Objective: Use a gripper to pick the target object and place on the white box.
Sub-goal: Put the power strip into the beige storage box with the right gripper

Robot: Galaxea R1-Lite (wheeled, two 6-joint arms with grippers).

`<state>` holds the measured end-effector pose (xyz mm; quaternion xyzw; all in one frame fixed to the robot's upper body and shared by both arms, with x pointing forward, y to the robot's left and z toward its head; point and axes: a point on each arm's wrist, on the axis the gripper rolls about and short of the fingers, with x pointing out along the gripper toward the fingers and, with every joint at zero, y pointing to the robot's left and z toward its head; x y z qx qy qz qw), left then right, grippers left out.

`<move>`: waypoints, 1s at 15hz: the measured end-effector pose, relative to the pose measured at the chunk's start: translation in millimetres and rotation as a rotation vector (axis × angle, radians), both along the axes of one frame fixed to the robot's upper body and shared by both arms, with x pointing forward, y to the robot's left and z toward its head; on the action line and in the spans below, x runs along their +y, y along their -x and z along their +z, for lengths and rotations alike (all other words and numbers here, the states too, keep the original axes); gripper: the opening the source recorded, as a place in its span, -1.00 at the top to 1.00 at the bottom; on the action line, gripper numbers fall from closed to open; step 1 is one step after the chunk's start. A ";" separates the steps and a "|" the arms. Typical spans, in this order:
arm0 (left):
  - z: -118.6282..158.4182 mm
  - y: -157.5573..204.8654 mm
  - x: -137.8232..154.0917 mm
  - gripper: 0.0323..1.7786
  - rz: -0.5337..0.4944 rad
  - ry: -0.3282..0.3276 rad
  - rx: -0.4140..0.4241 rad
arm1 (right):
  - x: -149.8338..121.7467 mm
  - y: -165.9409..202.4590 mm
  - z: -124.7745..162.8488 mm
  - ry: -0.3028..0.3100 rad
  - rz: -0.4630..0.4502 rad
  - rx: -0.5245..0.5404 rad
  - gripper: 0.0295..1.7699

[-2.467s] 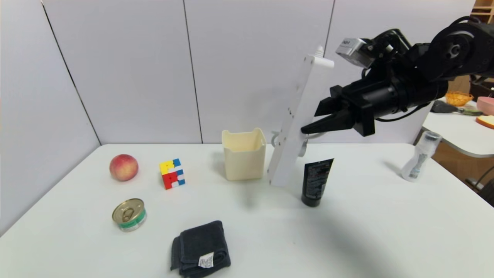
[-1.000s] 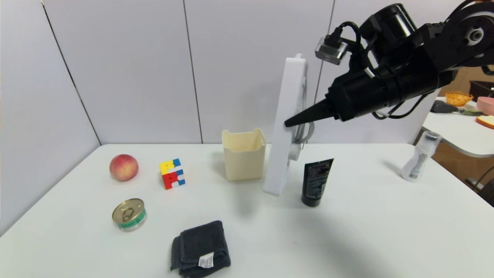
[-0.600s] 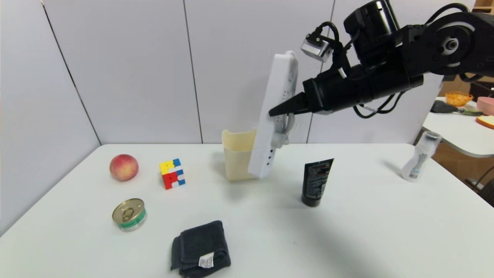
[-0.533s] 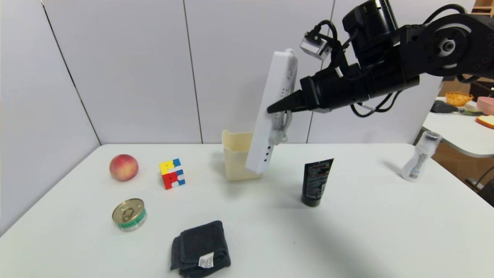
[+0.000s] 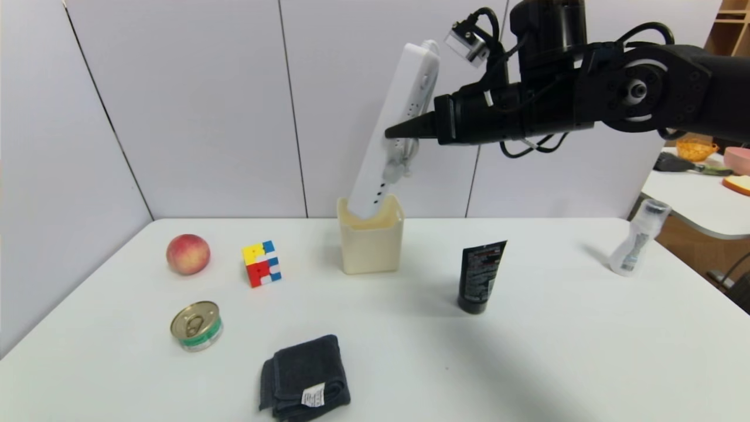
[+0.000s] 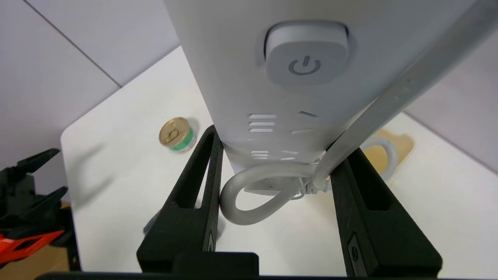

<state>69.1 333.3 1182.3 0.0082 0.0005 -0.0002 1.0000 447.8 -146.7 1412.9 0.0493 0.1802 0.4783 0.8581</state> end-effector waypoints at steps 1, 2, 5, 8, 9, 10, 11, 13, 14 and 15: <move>0.0 0.0 0.0 -0.90 0.000 0.000 0.000 | 2.0 -4.3 -1.6 -0.003 -0.019 -0.023 0.09; 0.0 0.0 0.0 -0.90 0.000 -0.001 0.000 | 3.5 -8.5 -4.3 0.000 -0.041 -0.040 0.09; 0.0 0.0 0.0 -0.90 0.000 -0.001 0.000 | 8.2 -21.3 -15.0 0.010 -0.092 -0.071 0.09; 0.0 0.0 0.0 -0.90 0.000 0.000 0.000 | 11.2 -31.1 -28.5 0.032 -0.095 -0.069 0.09; 0.0 0.0 0.0 -0.90 0.000 0.000 0.000 | 12.0 -33.7 -32.7 0.041 -0.094 -0.068 0.09; 0.0 0.0 0.0 -0.90 0.000 -0.001 0.000 | 12.9 -35.5 -35.9 0.049 -0.092 -0.068 0.09; 0.0 0.0 0.0 -0.90 0.000 0.000 0.000 | 13.5 -36.7 -38.4 0.057 -0.089 -0.071 0.09; 0.0 0.0 0.0 -0.90 0.000 0.000 0.000 | 14.8 -38.4 -42.1 0.067 -0.084 -0.072 0.09; 0.0 0.0 0.0 -0.90 0.000 -0.001 0.000 | 14.7 -39.2 -43.2 0.072 -0.083 -0.076 0.09; 0.0 0.0 0.0 -0.90 0.000 -0.001 0.000 | 14.9 -39.6 -44.3 0.078 -0.082 -0.079 0.09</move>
